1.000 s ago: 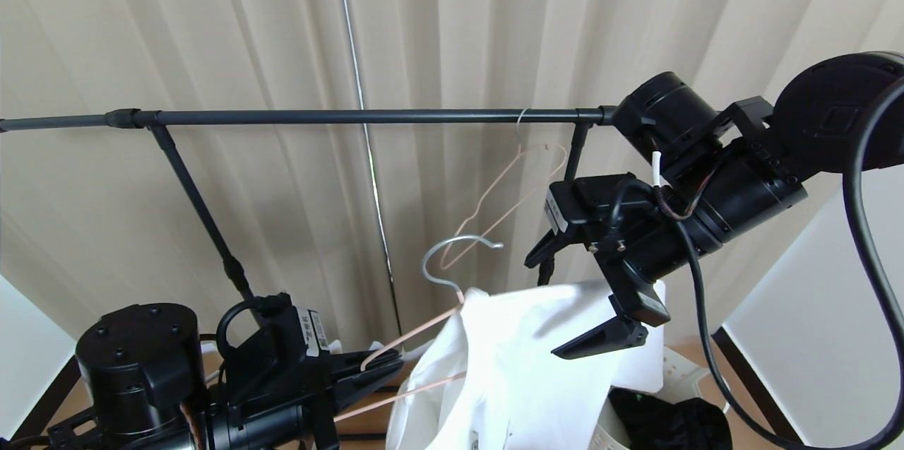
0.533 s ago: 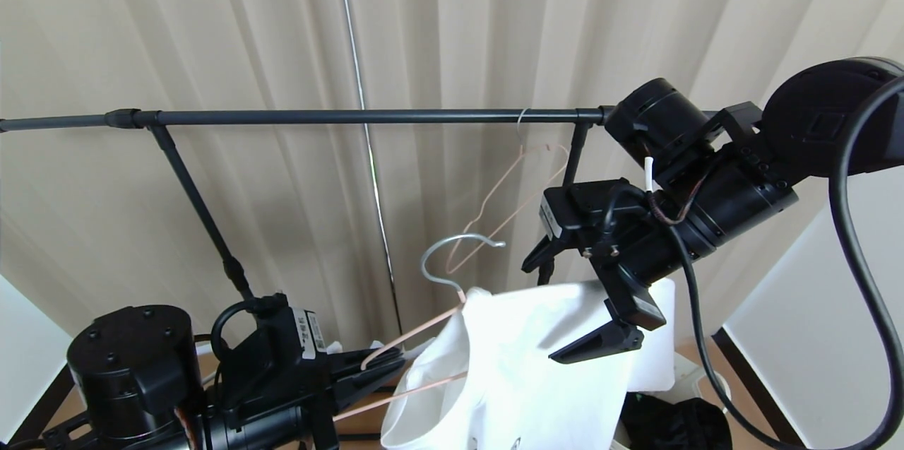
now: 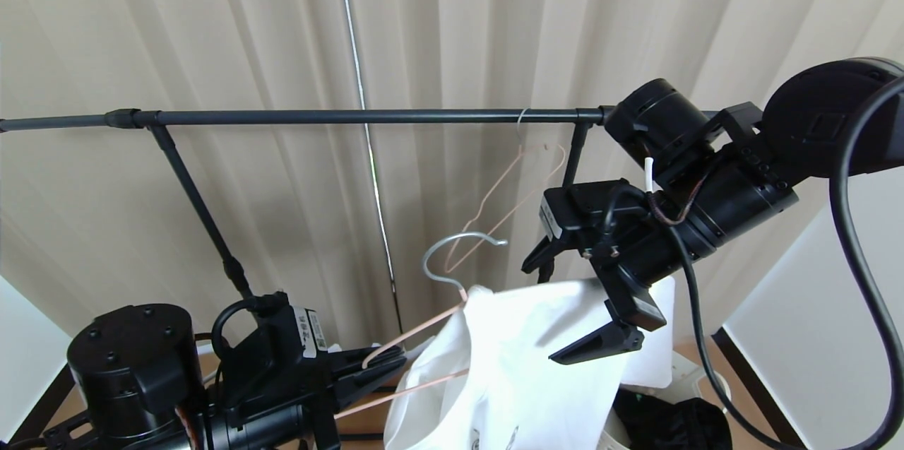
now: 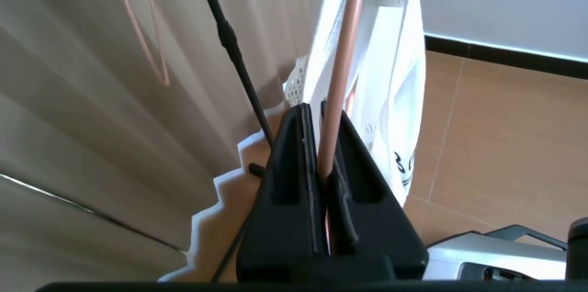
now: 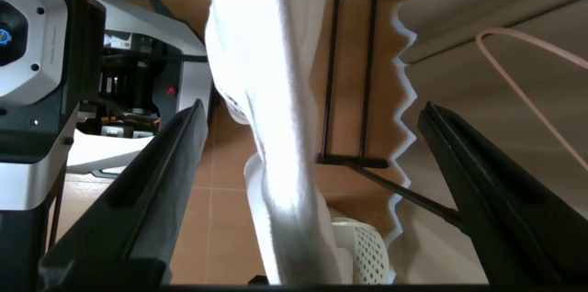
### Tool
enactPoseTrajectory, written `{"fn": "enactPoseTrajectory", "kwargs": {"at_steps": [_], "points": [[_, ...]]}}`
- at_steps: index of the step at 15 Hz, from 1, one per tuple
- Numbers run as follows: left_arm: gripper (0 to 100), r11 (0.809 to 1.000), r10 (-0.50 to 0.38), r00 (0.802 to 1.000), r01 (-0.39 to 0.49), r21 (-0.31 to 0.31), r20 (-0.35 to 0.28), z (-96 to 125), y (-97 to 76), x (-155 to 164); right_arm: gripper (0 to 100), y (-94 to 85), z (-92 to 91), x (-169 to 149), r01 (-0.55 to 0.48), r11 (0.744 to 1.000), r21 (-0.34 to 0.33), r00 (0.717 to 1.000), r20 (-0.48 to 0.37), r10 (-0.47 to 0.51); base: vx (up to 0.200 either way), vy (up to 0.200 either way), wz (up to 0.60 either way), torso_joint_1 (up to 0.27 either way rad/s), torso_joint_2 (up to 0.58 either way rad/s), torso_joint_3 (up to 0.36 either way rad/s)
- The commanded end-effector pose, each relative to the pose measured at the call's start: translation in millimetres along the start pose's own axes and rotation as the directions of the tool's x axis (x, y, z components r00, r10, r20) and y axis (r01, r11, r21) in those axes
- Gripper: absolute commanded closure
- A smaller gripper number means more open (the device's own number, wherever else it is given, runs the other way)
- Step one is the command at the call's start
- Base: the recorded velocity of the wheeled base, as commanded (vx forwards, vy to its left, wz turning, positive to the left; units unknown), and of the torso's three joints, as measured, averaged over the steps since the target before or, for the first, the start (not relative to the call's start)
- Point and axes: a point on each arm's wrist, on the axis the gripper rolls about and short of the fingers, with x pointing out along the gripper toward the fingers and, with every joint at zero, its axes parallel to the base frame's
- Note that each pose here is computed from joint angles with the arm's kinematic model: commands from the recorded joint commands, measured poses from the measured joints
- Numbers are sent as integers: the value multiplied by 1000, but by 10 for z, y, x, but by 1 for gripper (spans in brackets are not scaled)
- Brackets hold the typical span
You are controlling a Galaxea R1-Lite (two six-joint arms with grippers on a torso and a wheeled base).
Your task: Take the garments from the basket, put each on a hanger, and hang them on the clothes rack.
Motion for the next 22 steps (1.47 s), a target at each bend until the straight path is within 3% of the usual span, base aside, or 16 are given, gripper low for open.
{"fn": "enactPoseTrajectory", "kwargs": {"at_steps": [1,9,10,22], "points": [[100,1000,1,1000,-1,1,3,6,2,1,0,-5,1,3,0,1000,-1,1000,0,0,0,0,0,0,0,0],[100,1000,7,1000,-7,6,19,19,6,-2,0,-24,7,24,10,1000,-8,1000,7,-10,0,0,0,0,0,0],[100,1000,8,1000,-8,5,17,15,7,-5,100,-19,4,23,8,1000,-7,1000,6,-8,0,0,0,0,0,0],[100,1000,2,1000,-2,-4,-2,-26,-16,-27,100,-1,-5,19,5,1000,-5,1000,4,-5,0,0,0,0,0,0]]}}
